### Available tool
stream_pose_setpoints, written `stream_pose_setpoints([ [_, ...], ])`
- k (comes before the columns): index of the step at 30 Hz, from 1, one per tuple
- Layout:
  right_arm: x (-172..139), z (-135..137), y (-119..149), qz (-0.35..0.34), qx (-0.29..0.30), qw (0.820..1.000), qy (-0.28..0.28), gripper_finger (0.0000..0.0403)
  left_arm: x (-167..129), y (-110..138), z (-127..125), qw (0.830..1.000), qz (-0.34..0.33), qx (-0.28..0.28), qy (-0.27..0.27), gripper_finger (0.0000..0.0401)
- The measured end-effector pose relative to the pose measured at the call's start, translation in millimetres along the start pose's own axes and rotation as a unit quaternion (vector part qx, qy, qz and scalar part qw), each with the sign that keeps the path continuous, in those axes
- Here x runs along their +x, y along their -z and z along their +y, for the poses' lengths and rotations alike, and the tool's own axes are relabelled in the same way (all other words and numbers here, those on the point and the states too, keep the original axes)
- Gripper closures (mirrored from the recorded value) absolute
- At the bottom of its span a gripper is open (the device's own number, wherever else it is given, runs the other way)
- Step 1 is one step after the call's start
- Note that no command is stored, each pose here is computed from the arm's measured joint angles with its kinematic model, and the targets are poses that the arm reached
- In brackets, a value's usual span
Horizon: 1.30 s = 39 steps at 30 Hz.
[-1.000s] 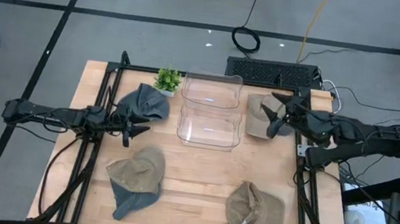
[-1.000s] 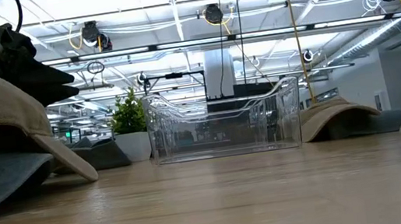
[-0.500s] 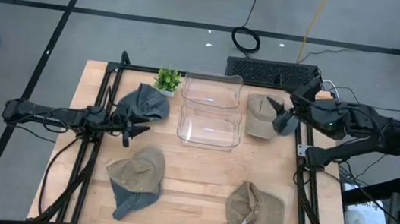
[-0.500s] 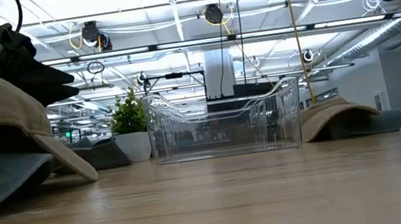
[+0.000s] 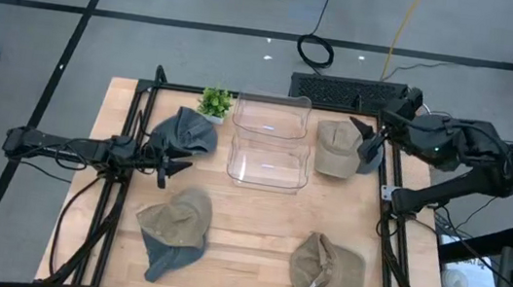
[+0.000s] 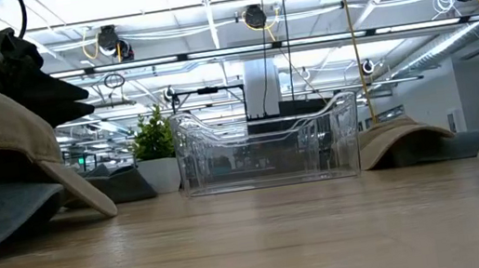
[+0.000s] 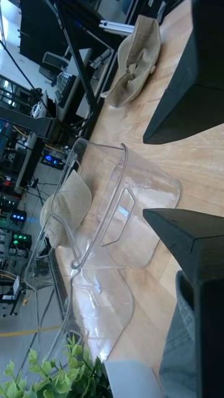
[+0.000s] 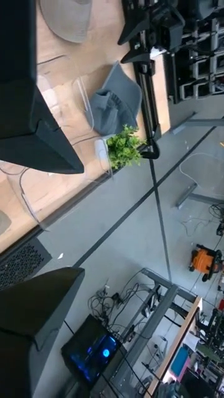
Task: Pick & Place hat
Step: Put the bottom right brown cap into the bottom transparent bin
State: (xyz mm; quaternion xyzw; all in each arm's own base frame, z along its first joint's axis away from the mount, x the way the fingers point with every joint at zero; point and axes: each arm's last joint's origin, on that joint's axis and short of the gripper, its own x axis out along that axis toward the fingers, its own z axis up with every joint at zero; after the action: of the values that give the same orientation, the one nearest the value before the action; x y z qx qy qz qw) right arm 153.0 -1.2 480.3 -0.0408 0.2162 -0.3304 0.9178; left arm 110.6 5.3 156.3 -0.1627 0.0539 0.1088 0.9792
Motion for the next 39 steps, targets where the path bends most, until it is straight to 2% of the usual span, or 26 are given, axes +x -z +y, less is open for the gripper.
stream_pose_setpoints([
  [3,0,1,5,0.024,-0.012,0.999,-0.021,0.0153,0,0,0,1.0,0.0,0.0,0.0,0.0215],
  [9,-2,4,21,0.124,0.031,0.986,-0.111,0.0153,0,0,0,1.0,0.0,0.0,0.0,0.0215],
  [17,-2,7,38,0.243,0.042,0.96,-0.135,0.0153,0,0,0,1.0,0.0,0.0,0.0,0.0215],
  [22,3,14,44,0.293,0.045,0.942,-0.156,0.0153,0,0,0,1.0,0.0,0.0,0.0,0.0215],
  [30,14,32,61,0.379,0.054,0.898,-0.215,0.0153,0,0,0,1.0,0.0,0.0,0.0,0.0215],
  [39,23,60,102,0.467,0.022,0.856,-0.218,0.0153,0,0,0,1.0,0.0,0.0,0.0,0.0215],
])
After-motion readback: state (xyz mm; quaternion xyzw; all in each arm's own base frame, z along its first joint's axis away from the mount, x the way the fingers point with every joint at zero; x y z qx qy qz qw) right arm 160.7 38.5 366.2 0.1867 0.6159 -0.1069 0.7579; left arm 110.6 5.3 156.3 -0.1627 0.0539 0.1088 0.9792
